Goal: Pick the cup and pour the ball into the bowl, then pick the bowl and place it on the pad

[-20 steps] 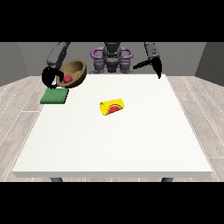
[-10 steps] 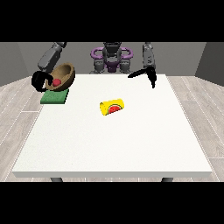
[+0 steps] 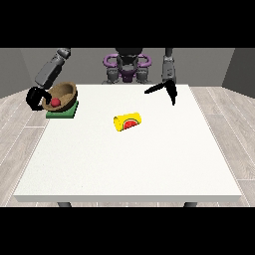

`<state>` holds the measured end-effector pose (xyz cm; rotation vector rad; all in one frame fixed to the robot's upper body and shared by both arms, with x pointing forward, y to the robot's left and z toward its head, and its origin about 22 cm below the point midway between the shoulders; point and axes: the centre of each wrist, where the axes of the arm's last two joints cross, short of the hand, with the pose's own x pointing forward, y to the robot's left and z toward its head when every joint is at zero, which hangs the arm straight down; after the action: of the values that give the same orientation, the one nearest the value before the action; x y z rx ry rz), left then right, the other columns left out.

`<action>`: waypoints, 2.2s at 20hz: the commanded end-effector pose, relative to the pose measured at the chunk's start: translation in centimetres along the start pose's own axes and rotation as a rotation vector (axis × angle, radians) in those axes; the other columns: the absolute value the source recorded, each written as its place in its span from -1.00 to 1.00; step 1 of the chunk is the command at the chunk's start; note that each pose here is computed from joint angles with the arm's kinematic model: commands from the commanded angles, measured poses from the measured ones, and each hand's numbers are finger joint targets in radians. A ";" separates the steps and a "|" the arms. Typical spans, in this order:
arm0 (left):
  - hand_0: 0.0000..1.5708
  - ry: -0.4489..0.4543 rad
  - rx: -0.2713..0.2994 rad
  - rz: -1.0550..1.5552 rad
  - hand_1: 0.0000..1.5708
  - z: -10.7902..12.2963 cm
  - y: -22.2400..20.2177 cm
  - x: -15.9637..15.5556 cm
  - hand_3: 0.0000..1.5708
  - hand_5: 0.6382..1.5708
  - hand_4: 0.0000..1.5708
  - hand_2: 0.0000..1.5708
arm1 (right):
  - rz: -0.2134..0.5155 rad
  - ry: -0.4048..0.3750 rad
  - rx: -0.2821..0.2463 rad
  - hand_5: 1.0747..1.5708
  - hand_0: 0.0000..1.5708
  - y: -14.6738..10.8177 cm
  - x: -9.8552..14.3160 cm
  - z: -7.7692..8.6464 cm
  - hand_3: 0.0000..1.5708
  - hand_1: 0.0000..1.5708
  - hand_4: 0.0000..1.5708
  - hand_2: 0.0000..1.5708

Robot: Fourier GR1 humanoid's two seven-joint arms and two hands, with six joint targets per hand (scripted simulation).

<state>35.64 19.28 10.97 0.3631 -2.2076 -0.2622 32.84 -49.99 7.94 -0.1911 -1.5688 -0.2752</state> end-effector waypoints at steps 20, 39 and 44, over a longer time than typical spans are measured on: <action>-1.00 0.016 0.002 0.046 -1.00 1.6 1.5 2.9 -1.00 0.99 -1.00 -1.00 | 0.056 0.092 0.014 1.00 1.00 -1.8 -0.5 0.8 0.18 1.00 -0.10 1.00; -1.00 -0.050 0.043 0.041 -1.00 2.1 3.8 6.8 -1.00 0.99 -1.00 -1.00 | 0.200 0.039 -0.144 0.68 -1.00 -5.7 7.0 0.8 -0.65 -1.00 -1.00 -0.58; -1.00 0.061 0.018 0.041 -1.00 3.3 3.1 4.7 -1.00 1.00 -1.00 -1.00 | 0.182 0.061 -0.066 0.72 -1.00 -7.6 11.5 1.4 -0.67 -1.00 -1.00 -0.66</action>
<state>29.55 20.45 14.16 0.3291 -2.2328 -0.2122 29.62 -56.59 16.66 -0.4266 -1.4794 -0.2239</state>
